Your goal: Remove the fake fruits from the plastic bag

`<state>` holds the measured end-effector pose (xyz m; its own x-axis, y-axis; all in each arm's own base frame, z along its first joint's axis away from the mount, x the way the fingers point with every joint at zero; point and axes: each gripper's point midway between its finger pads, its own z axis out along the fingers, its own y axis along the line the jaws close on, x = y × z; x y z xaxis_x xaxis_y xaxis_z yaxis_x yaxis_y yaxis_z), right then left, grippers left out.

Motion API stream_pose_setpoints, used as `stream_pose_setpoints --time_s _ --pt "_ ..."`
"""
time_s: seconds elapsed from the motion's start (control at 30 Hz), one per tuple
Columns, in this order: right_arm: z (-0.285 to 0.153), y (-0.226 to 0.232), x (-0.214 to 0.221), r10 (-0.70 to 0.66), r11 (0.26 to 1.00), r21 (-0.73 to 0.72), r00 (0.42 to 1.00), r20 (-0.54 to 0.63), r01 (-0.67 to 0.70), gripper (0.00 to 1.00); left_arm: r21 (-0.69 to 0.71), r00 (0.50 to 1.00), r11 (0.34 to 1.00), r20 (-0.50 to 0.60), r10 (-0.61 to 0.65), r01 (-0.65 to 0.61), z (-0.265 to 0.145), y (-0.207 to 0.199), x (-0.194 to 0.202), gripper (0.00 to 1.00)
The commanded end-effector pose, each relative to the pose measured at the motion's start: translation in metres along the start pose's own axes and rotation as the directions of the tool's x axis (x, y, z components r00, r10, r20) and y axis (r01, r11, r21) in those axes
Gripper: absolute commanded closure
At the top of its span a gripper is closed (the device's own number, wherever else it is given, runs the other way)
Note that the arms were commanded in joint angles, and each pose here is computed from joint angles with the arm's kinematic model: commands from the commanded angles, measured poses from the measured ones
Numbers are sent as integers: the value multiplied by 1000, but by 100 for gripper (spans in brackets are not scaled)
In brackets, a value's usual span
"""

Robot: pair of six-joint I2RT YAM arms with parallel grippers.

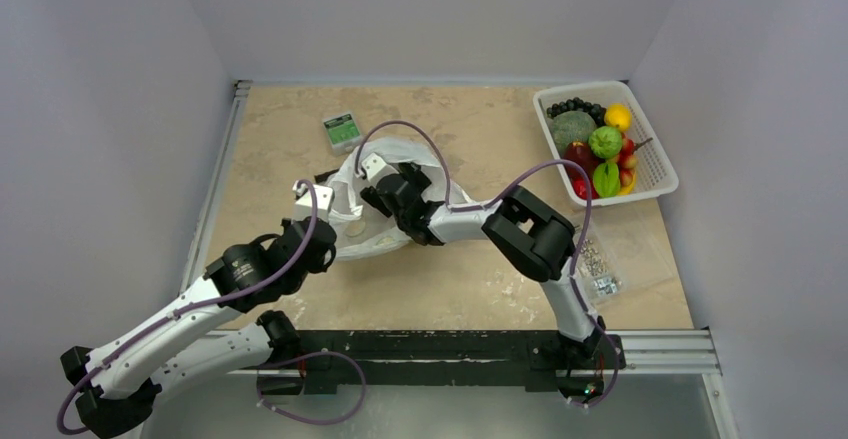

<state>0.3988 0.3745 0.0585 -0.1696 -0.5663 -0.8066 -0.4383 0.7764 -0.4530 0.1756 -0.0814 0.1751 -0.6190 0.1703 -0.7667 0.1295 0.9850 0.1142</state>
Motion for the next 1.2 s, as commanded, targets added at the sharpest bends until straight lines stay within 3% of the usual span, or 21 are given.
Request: stream_pose_setpoints --time_s 0.0,0.13,0.3,0.4,0.57,0.63,0.77,0.9,1.17 --pt "13 -37 -32 10 993 117 997 74 -18 13 11 999 1000 34 -27 26 -5 -3 -13 100" --pt "26 -42 -16 58 996 73 998 37 -60 18 13 999 1000 34 -28 27 -5 -3 -12 100" --pt "31 -34 -4 53 998 38 999 -3 -53 42 13 999 1000 33 -27 27 -4 -3 -12 100" --pt "31 -26 -5 70 997 -13 997 -26 -70 44 12 999 1000 30 -25 25 -4 -4 -12 100" --pt "33 -18 5 82 996 -39 995 -62 -84 29 12 999 1000 32 -27 27 -5 -4 -13 100" --pt "34 -17 11 76 996 -34 994 -78 -79 29 11 999 999 35 -30 30 -5 -3 -13 100" --pt "41 -27 28 44 998 59 991 -128 -36 20 9 999 1000 35 -30 30 -4 -3 -13 100" --pt "45 -42 35 16 988 153 987 -162 9 21 12 999 1000 29 -29 28 -4 -4 -12 100" --pt "50 -53 37 -59 972 212 980 -192 101 52 9 1000 1000 0 -12 12 1 -10 -9 100"
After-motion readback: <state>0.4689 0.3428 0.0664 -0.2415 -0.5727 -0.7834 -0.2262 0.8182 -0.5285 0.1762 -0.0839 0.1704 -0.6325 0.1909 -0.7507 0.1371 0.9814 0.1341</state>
